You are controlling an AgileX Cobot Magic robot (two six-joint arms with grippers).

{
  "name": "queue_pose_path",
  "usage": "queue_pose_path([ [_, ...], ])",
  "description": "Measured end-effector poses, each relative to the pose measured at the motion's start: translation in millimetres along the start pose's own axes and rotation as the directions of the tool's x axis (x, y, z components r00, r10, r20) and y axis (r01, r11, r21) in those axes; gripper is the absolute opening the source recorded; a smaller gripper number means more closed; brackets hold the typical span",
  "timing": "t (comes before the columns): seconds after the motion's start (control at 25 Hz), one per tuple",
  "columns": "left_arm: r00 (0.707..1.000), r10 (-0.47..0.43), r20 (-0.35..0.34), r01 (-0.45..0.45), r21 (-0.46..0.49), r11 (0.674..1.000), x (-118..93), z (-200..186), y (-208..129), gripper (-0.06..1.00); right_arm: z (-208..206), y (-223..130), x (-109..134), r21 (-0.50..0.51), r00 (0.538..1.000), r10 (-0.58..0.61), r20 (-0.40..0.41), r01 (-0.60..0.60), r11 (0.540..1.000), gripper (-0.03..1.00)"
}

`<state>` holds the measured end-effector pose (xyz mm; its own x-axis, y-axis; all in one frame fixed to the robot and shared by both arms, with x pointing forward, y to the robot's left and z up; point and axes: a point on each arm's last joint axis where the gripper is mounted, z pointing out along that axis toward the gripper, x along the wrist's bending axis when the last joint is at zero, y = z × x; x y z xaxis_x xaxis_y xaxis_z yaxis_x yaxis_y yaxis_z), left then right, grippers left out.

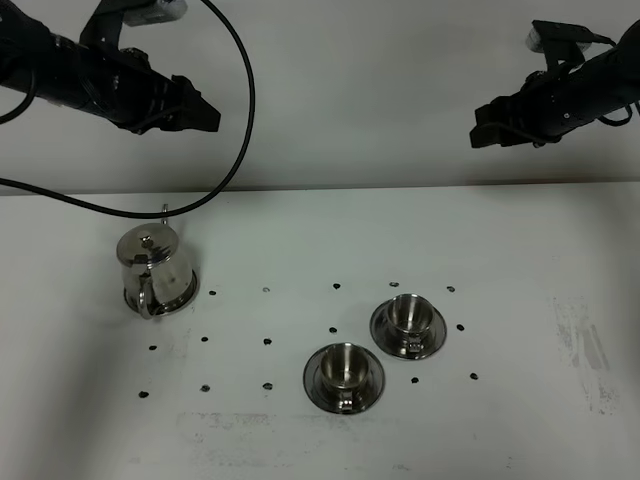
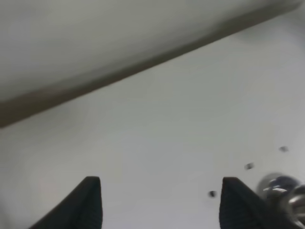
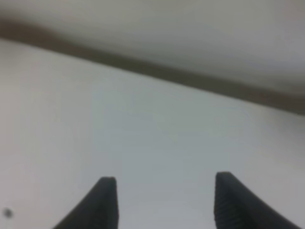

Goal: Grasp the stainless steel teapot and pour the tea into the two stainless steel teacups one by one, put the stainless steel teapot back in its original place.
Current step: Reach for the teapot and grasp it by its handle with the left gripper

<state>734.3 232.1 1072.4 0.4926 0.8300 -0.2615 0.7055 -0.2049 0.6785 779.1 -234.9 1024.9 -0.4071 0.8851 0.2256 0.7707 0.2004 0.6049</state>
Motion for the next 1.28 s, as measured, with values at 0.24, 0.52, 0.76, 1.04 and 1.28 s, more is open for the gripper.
queue_pose_path([
  [0.24,0.998,-0.004,-0.070,0.006,0.031,1.000,-3.7,-9.2,-3.9,0.56,-39.0,3.9,29.7,0.086,0.983,-0.088,0.160,0.075,0.993,0.45],
  [0.52,0.987,-0.026,-0.157,0.022,-0.025,0.999,-15.0,-31.4,-34.0,0.53,-110.5,10.2,63.6,0.025,0.979,-0.089,0.182,0.086,0.996,0.45],
  [0.76,0.960,-0.008,-0.281,-0.051,-0.204,0.978,-35.6,-75.8,-62.0,0.48,-156.5,-9.1,84.2,-0.067,0.979,-0.069,0.192,0.083,0.994,0.45],
  [1.04,0.935,-0.026,-0.354,-0.082,-0.286,0.955,-42.7,-95.3,-79.1,0.48,-200.2,-69.2,104.5,-0.205,0.972,-0.033,0.235,0.082,0.975,0.45],
  [1.28,0.934,-0.026,-0.357,-0.086,-0.295,0.952,-43.8,-98.0,-78.4,0.45,-233.2,-127.3,121.8,-0.270,0.967,-0.019,0.254,0.090,0.959,0.45],
])
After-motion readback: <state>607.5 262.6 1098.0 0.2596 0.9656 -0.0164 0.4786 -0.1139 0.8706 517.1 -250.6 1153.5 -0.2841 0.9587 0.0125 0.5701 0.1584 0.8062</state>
